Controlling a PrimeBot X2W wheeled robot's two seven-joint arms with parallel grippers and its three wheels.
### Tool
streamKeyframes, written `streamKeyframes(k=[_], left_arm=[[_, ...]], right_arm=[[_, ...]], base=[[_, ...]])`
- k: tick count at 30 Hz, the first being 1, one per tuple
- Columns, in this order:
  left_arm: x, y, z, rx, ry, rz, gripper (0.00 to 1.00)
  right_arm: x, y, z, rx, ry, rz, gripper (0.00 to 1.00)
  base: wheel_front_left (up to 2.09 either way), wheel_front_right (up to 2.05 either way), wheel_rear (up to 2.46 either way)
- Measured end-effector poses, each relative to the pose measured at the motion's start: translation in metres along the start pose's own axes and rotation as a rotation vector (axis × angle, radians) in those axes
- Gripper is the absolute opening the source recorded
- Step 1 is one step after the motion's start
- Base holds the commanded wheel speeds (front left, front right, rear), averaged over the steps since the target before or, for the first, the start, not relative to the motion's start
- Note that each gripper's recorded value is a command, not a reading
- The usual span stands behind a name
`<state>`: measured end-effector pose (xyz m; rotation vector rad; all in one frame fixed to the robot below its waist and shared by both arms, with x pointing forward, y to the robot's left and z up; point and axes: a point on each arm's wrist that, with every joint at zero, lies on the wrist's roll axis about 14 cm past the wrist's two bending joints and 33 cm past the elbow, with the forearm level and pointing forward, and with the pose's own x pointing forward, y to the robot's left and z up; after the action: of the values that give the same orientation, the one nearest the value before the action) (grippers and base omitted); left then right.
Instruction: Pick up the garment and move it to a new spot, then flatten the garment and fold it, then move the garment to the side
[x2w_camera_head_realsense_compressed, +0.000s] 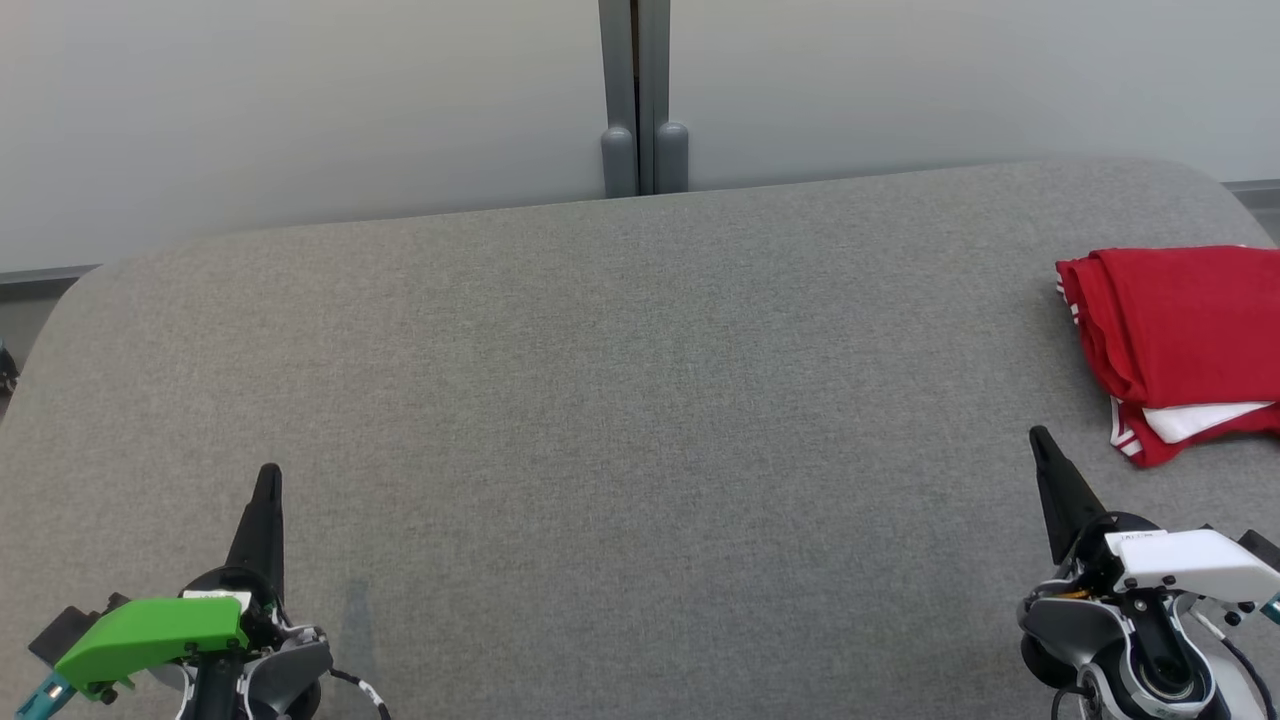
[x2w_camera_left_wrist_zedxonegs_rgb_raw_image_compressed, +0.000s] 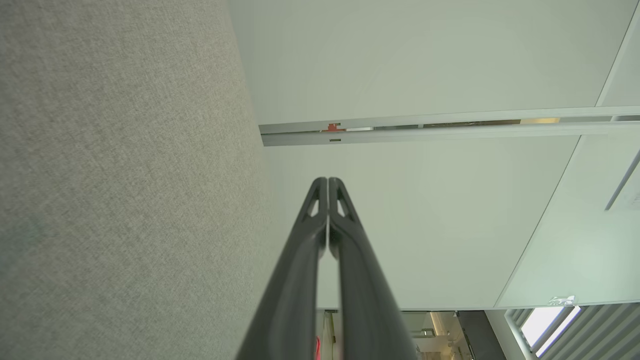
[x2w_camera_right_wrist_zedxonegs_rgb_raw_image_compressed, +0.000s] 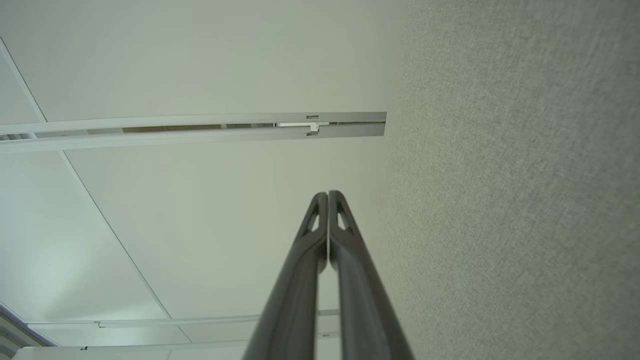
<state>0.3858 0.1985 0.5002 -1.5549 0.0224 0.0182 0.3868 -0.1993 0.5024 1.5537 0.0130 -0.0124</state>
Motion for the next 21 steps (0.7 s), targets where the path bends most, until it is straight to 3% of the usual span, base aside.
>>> streamKeyframes(k=[21], left_arm=[[0.0017, -0.0036, 0.0012, -0.02, -0.003, -0.014, 0.0]], right_arm=[[0.0012, 0.0021, 0.0009, 0.02, -0.001, 0.007, 0.0]], base=[[0.0, 0.0, 0.0]])
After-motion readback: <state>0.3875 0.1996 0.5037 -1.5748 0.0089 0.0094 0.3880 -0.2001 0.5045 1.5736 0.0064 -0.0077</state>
